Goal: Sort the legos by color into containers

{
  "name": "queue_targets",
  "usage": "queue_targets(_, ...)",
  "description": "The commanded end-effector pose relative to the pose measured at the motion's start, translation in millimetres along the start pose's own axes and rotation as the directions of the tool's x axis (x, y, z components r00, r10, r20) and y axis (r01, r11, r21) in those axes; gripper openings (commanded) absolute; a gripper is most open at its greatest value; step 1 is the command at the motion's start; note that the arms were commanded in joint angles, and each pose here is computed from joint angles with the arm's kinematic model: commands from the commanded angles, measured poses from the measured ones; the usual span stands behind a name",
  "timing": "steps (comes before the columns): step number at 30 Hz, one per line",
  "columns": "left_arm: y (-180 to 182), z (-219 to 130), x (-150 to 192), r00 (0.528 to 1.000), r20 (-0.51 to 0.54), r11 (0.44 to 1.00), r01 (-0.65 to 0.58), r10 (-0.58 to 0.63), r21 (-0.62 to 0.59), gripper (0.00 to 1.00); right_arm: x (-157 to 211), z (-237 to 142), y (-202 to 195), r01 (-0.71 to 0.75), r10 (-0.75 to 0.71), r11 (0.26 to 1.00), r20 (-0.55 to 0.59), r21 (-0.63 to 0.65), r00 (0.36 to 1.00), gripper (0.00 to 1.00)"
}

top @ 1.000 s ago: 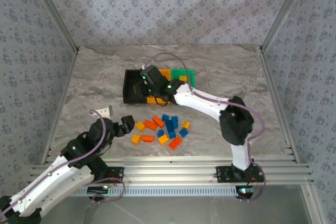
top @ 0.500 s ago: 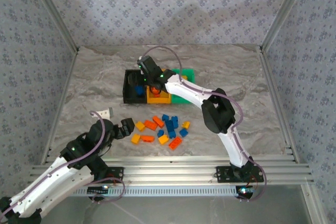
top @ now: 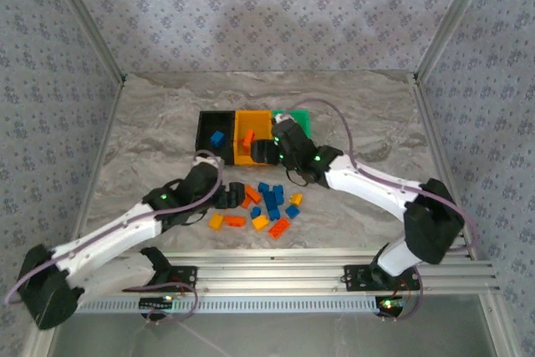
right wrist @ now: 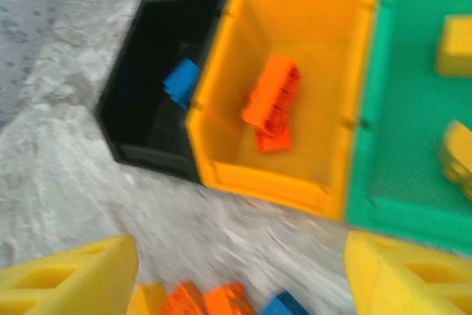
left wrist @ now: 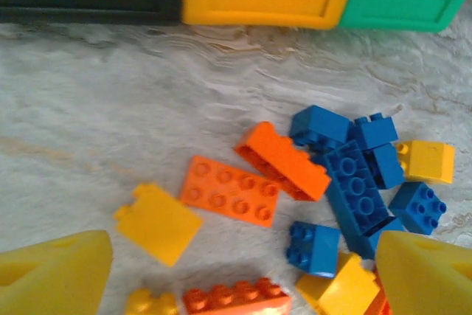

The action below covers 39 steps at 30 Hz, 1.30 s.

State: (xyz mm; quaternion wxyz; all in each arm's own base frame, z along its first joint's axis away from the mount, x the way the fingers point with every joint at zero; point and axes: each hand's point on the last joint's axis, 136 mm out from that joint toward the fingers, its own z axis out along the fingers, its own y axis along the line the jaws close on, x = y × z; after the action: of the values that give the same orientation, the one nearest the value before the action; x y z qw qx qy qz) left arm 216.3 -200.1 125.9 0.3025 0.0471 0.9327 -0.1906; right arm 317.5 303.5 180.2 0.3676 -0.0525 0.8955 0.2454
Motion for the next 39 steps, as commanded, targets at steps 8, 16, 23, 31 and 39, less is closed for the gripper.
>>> queue_targets(8, -75, 62, -21, 0.961, -0.092, 0.966, -0.257, 0.259, 0.039, 0.80, 45, -48, -89, -0.117, 0.113, 0.975, 0.035, 0.188, 0.993, 0.76)
queue_targets(16, -70, 106, -19, 0.957, -0.158, 0.969, -0.247, 0.243, -0.006, 0.66, 52, -71, -113, -0.165, 0.152, 0.967, 0.080, 0.195, 0.985, 0.77)
queue_targets(23, -59, 124, -12, 0.948, -0.202, 0.965, -0.259, 0.247, -0.035, 0.61, 47, -83, -120, -0.183, 0.164, 0.964, 0.111, 0.192, 0.980, 0.77)
queue_targets(31, -49, 125, 3, 0.938, -0.252, 0.964, -0.261, 0.240, -0.056, 0.58, 43, -90, -126, -0.209, 0.186, 0.960, 0.137, 0.184, 0.973, 0.77)
queue_targets(39, -41, 129, 17, 0.929, -0.281, 0.961, -0.269, 0.241, -0.066, 0.52, 41, -89, -127, -0.220, 0.195, 0.959, 0.145, 0.177, 0.970, 0.77)
